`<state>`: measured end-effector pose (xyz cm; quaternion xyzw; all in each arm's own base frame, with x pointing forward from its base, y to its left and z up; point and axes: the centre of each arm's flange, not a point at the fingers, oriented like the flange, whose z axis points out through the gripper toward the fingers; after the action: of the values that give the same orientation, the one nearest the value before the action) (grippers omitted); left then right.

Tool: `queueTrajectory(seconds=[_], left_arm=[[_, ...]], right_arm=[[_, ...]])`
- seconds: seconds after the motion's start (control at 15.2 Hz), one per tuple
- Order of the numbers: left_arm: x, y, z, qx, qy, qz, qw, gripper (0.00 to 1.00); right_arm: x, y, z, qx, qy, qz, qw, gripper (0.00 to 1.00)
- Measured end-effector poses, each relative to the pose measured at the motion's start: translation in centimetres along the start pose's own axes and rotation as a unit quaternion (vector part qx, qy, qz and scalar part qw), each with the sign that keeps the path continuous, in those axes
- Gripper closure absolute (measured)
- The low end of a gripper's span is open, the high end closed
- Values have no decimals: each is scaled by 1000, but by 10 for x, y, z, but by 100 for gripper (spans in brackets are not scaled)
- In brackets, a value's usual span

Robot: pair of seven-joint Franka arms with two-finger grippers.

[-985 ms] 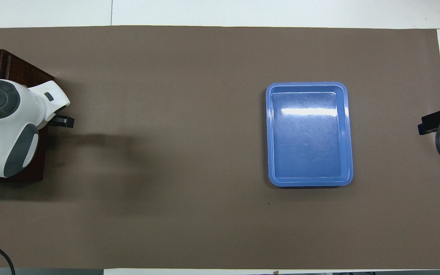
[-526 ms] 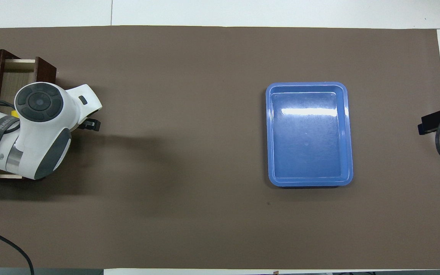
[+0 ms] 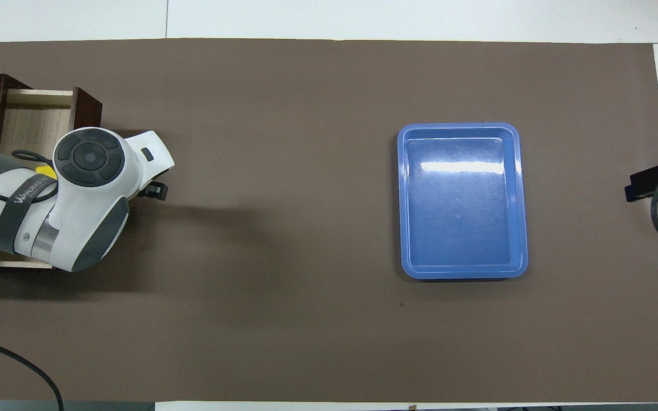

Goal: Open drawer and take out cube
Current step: 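Pull the drawer open toward the robot with the left gripper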

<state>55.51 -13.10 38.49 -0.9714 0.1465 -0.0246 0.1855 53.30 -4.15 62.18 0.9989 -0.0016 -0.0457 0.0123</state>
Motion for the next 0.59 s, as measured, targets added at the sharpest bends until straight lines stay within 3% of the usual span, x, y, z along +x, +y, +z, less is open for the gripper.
queueTrajectory(seconds=[0.33,0.59], left_arm=[[11,-10,-49,-1,-26,-22,999,0],[21,-22,-103,-74,-32,-71,994,0]], right_arm=[[0,0,0,0,0,0,1000,0],[0,0,0,0,0,0,1000,0]])
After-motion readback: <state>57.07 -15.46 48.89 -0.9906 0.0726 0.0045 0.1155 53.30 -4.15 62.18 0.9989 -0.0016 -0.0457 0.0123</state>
